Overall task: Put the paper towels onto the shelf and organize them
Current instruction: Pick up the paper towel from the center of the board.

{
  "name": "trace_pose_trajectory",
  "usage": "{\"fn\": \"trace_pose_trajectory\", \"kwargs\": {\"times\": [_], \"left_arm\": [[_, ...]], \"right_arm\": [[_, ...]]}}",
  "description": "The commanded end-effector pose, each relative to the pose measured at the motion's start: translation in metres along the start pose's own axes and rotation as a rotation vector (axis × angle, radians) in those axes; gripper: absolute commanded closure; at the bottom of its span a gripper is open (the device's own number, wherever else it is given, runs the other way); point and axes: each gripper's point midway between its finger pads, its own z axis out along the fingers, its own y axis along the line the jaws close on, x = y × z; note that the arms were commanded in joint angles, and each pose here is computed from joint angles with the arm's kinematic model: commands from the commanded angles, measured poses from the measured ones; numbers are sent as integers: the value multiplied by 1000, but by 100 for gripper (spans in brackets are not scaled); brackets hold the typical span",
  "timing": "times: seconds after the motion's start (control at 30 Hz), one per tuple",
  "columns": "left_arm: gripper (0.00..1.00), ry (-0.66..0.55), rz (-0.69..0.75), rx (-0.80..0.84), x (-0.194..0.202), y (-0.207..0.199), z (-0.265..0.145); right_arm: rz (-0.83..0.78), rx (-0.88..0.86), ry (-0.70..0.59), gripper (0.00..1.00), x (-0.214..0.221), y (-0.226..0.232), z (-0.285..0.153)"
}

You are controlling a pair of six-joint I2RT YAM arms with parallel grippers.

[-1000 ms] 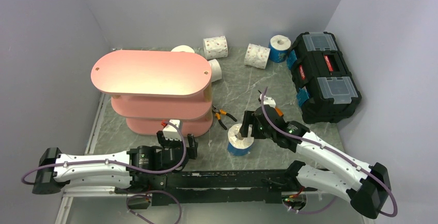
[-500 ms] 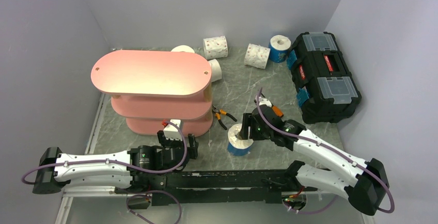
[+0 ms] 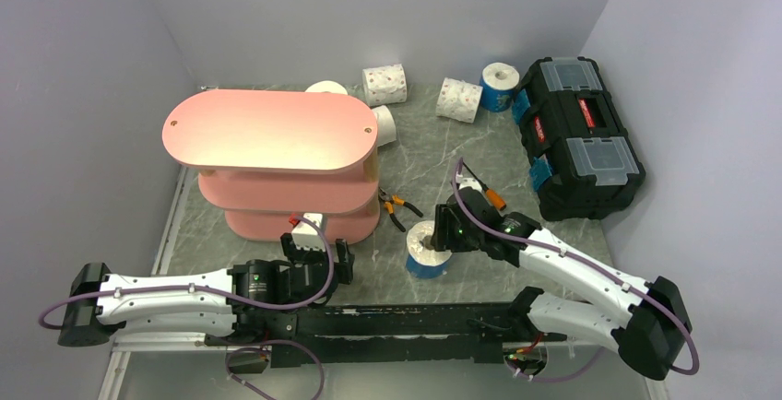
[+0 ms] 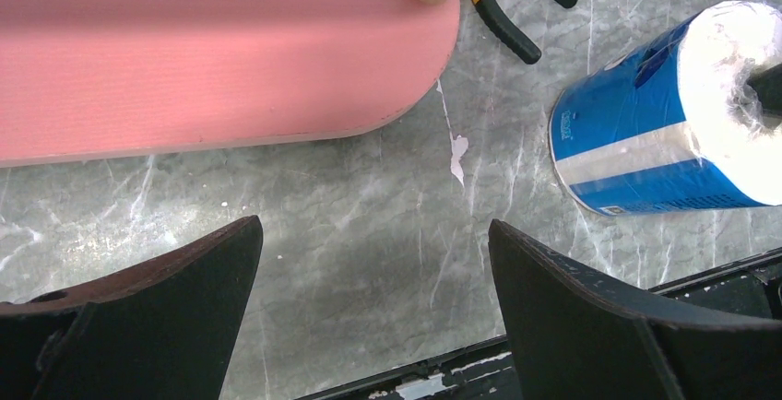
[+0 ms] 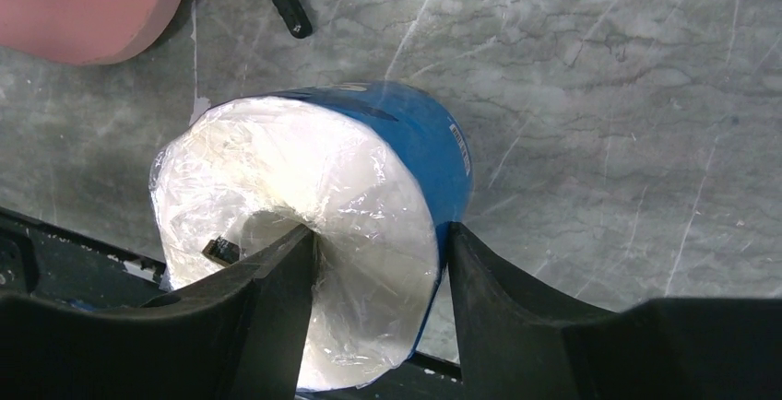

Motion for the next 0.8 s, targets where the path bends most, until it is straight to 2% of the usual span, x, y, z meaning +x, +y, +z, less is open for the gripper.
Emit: {"fn": "trace_pose_trajectory", "kwargs": {"times": [0.0,0.17,0.43,0.77], "left_arm": [[1,0,-16,10,-4,-5,-3],[1,-2,-21,5,-4,-4,-3],[1,-2,-28,3,-3,-1,-3],[1,0,-49,10,-1,1,-4]], "right_arm": [[-7,-36,-26,48,-6,7,-2],[-15,-19,-60,53,-19,8,-14],[-35,-17,-162,55,-57,17,-52],[-65,-53,-465,56,-163,51,-156]]}}
